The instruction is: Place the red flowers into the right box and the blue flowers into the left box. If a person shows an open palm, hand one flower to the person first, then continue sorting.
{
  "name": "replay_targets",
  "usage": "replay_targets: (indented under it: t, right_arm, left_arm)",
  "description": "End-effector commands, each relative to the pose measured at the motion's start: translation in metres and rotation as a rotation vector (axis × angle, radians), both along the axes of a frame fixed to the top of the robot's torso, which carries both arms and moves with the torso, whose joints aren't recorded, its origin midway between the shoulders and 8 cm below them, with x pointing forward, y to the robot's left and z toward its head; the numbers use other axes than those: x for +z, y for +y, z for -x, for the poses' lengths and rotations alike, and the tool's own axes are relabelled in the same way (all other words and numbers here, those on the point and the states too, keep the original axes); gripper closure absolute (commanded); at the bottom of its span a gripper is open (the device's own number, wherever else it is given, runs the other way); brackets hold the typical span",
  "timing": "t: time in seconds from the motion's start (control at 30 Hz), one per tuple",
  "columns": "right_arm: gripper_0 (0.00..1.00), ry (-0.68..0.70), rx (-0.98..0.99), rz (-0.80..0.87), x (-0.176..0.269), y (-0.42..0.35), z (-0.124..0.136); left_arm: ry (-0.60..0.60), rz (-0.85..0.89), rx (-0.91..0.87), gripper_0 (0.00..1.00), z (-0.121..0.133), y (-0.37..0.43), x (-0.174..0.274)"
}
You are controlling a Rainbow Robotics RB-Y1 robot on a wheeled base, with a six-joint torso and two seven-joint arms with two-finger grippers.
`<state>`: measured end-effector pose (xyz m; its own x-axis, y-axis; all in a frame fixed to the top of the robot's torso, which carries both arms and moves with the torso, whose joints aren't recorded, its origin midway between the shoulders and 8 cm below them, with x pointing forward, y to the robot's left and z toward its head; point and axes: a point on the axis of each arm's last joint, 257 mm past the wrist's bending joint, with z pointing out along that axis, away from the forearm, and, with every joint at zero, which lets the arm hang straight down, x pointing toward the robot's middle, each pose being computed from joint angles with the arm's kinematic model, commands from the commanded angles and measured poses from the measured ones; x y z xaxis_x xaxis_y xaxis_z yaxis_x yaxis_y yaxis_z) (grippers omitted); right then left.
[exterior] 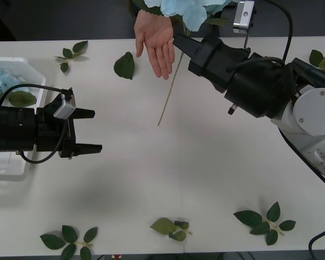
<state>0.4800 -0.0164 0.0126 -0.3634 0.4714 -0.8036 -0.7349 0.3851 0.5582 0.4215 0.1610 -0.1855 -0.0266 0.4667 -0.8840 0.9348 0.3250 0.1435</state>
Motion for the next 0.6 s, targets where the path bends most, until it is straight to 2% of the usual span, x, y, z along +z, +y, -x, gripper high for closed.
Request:
replay_targets:
  t: [0.03,0.27,0.47,0.6]
  right_arm:
    - [1.00,-0.031,-0.004,-0.002,0.005,0.003,0.003]
    - [1.00,-0.156,-0.123,0.118,0.025,-0.038,-0.022]
    - [1.00,-0.134,-0.053,0.181,0.060,-0.057,-0.019]
    - [1.00,-0.143,-0.075,0.254,0.074,-0.060,-0.026]
  left_arm:
    - [0.037,0.022,0.017,0.00,0.005,-0.006,0.000]
    - [0.037,0.022,0.017,0.00,0.005,-0.006,0.000]
    - [0.037,0.022,0.017,0.00,0.005,-0.006,0.000]
    - [0.037,0.022,0.017,0.00,0.005,-0.006,0.000]
